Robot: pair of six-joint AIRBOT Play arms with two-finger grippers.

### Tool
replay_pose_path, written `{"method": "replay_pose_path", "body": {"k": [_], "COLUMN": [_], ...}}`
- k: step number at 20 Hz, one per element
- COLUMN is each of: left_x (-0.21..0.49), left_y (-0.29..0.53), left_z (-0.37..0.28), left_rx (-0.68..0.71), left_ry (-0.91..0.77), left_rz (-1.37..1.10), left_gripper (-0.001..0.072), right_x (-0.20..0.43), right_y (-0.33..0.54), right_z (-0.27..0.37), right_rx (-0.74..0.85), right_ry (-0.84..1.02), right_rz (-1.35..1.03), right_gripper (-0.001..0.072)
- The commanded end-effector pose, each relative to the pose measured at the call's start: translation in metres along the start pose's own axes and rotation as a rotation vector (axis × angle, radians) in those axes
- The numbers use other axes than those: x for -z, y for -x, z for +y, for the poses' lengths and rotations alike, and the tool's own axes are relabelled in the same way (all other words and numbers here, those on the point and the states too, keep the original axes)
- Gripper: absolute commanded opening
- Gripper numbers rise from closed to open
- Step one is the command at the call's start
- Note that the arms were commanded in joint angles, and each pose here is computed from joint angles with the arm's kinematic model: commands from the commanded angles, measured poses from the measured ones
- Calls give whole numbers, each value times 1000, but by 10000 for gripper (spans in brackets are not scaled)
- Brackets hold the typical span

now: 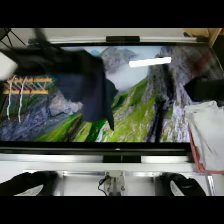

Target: Fold the shirts.

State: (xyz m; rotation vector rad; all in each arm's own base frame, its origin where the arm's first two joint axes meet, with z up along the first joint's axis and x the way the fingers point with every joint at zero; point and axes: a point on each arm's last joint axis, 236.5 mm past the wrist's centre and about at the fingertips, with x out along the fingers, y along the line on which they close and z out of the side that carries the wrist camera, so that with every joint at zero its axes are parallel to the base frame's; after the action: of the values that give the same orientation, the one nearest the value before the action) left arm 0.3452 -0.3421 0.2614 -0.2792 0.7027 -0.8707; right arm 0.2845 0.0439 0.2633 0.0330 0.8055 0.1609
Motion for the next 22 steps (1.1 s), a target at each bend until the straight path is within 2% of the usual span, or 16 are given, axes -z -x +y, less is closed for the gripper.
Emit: {"method": "replay_pose_path", "body": {"k": [1,4,5,6,7,9,11,14,15,17,19,22], "left_x": [102,162,167,164,155,131,106,120,134,177,211,237], "left_y": [-88,-142,-146,-143,-131,-93,-38,48,68,96,93,59], "left_z": [-52,-70,-63,-47,-24,42,135,265,296,341,358,365], "left_rx": [87,106,90,65,32,-80,-273,-552,-606,-667,-649,-593], "left_ry": [127,163,165,165,157,127,175,357,436,641,781,872], "left_rz": [91,185,216,244,287,367,396,449,453,454,418,316], "left_gripper": [32,42,240,634,712,711,710,706,706,695,695,695], "right_x": [37,47,52,60,72,97,123,166,176,188,194,199], "right_y": [25,11,3,-7,-19,-47,-79,-123,-136,-154,-167,-181], "right_z": [-1,-2,-3,-4,-4,-2,0,15,21,27,33,38], "right_rx": [15,17,18,17,11,-8,-29,-101,-126,-154,-177,-203], "right_ry": [-17,-46,-54,-58,-64,-80,-105,-186,-213,-254,-285,-301], "right_rz": [94,131,151,181,219,294,355,498,534,584,624,662], "right_gripper": [671,671,672,672,672,674,674,674,674,674,674,676]}}
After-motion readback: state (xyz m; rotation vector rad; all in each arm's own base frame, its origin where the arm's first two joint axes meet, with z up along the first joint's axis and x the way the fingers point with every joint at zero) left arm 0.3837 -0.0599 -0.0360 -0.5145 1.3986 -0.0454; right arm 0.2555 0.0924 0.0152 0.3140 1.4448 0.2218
